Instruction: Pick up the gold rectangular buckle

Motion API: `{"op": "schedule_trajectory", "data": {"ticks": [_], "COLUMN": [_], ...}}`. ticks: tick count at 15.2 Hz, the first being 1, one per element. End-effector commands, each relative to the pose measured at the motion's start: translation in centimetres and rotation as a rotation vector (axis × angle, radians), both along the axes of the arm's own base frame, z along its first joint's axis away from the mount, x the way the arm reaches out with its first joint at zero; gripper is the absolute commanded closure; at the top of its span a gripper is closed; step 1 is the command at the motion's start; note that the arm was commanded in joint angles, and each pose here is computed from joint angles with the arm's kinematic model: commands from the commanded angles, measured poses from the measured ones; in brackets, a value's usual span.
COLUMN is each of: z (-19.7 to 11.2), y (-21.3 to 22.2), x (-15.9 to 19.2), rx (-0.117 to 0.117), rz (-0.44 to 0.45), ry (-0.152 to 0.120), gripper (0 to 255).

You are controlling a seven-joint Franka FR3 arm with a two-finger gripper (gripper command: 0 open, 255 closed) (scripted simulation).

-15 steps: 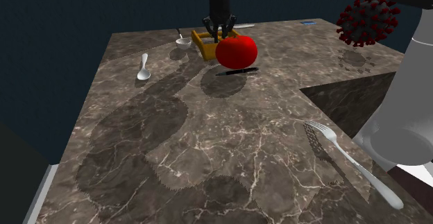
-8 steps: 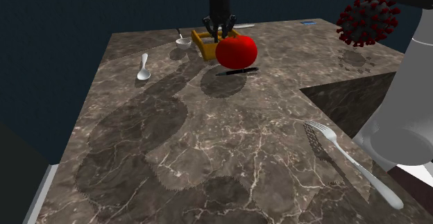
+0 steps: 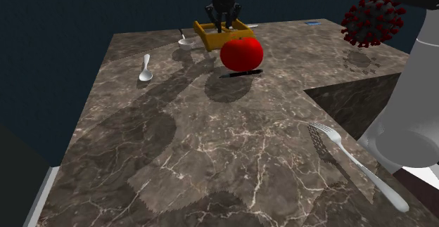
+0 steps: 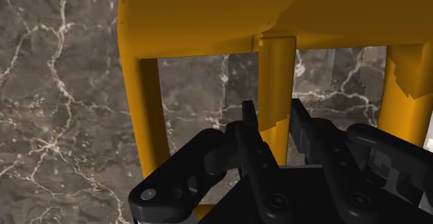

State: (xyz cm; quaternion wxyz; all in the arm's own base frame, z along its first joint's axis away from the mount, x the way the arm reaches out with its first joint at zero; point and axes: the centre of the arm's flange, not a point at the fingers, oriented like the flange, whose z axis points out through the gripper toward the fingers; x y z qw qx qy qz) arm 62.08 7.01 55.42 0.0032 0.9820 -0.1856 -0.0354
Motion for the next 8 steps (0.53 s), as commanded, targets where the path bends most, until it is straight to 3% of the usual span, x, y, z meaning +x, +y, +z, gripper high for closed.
{"op": "schedule_trajectory", "data": {"ticks": [1,8], "z": [1.0,3.8], "y": [0.0,0.0], "x": [0.0,0.0], "rx": [0.0,0.0], "rz": [0.0,0.0], "ry": [0.0,0.0], "gripper": [255,255]}}
